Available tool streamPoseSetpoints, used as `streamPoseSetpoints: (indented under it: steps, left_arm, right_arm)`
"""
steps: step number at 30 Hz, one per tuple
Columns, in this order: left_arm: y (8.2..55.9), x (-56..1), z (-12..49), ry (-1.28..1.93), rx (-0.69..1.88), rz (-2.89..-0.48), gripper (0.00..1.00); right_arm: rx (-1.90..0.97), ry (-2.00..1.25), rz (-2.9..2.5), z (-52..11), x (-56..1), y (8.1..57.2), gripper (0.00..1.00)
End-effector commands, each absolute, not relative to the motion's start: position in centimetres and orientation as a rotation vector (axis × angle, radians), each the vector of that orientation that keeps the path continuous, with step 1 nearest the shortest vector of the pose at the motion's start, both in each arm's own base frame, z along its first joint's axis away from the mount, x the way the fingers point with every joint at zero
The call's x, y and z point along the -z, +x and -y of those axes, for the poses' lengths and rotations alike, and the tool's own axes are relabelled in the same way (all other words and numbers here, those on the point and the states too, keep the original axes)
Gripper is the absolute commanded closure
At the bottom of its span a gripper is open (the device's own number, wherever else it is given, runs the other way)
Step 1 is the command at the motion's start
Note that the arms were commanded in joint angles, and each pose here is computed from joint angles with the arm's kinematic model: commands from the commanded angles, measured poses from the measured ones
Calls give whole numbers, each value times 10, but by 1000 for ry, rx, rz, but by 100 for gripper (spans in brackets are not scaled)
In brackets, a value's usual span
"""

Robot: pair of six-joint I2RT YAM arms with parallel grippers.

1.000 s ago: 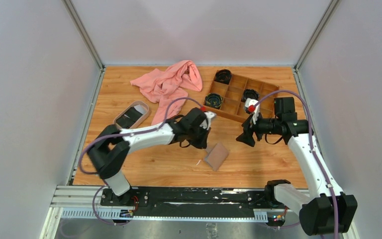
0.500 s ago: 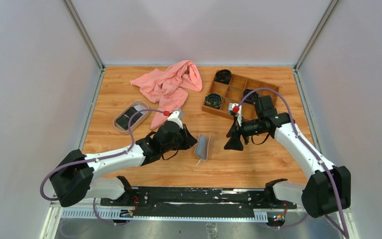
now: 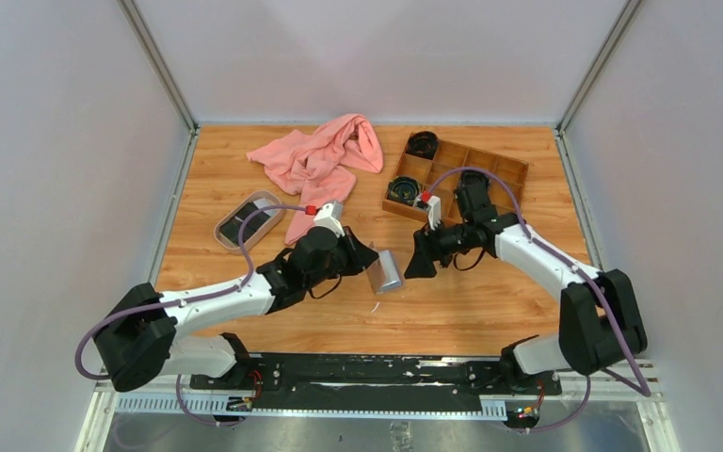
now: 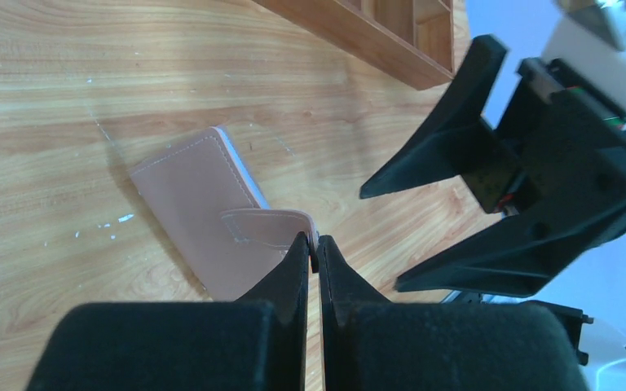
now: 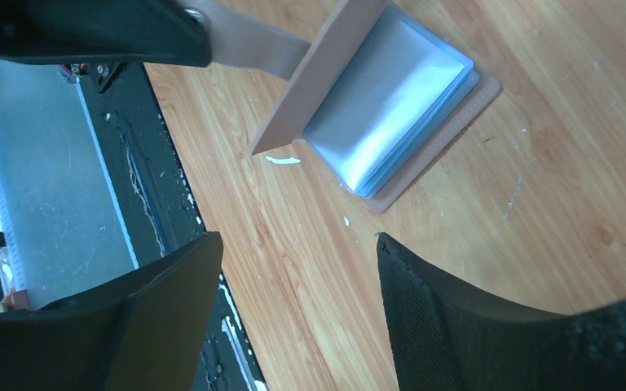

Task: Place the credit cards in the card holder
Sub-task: Open the card holder at the center of the board.

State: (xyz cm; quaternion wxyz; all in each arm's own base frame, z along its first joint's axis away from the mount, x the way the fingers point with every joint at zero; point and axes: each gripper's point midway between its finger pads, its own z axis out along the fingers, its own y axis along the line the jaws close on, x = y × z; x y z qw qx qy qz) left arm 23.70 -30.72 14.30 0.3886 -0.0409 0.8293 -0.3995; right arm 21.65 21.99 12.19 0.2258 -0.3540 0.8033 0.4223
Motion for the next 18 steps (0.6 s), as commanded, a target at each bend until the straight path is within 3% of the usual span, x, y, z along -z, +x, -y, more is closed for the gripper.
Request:
streamPoseSetpoints:
  steps: [1,18]
  left_arm:
    - [242,-144,303,-139,999,-2065,100]
    - [208,-71,210,-424,831,-2166,100]
  right_arm:
    - [-1143,-944,-2307,-227,-108,222,26]
    - [-1280,-976,-2503,-246,-72,221,37]
